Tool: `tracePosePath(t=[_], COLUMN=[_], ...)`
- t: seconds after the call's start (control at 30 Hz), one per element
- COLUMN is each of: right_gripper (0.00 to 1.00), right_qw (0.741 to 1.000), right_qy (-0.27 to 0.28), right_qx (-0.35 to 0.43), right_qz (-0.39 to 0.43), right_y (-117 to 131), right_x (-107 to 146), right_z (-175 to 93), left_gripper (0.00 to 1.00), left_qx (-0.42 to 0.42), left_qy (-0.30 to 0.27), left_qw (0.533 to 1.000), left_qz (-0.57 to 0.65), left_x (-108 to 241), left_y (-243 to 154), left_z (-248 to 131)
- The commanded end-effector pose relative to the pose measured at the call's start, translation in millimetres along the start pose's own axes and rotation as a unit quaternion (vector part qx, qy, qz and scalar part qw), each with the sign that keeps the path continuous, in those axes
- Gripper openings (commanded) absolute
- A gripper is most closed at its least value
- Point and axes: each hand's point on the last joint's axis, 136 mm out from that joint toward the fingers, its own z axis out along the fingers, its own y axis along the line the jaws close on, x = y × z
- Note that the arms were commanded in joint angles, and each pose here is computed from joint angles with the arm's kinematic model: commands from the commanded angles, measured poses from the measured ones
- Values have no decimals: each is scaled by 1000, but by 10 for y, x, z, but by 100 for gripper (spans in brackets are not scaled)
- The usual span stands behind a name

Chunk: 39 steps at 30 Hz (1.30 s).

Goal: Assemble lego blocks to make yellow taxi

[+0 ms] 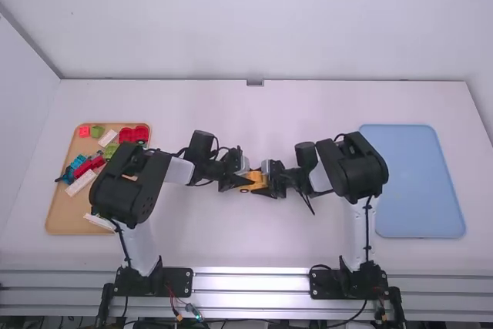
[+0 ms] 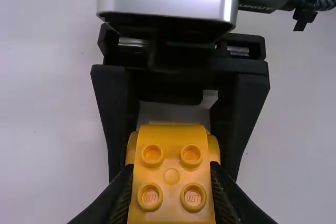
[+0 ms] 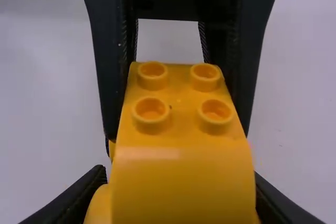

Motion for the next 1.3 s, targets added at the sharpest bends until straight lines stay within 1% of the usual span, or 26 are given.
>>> tracePosePath(t=[0.0, 0.17, 0.4, 0.57, 0.77, 0.97, 1.13, 1.27], right_gripper=[40, 39, 38, 38, 38, 38, 38, 37], right_qw=[1000, 1000, 1000, 1000, 1000, 1000, 1000, 1000], right_qy=[6, 6, 5, 5, 3, 2, 1, 1], right_qx=[-3, -3, -2, -1, 1, 1, 1, 0], right_qz=[23, 23, 21, 20, 19, 17, 16, 17], right_y=[42, 41, 33, 30, 11, -5, 0, -3], right_x=[84, 85, 80, 79, 60, 52, 48, 49], right_z=[13, 12, 13, 13, 13, 15, 15, 16], left_gripper=[2, 2, 2, 1, 1, 2, 1, 1], left_qx=[-20, -19, 4, 4, 43, 25, -14, -17], left_qy=[58, 63, 72, 96, 81, 91, 97, 92], left_qw=[998, 997, 996, 993, 995, 994, 992, 993], left_qz=[-19, -33, -55, -68, -43, -58, -76, -71], left_x=[320, 416, 533, 634, 631, 766, 831, 808], left_y=[-7, -14, -142, -178, -390, -504, -441, -423], left_z=[25, 20, 91, 74, 67, 67, 54, 58])
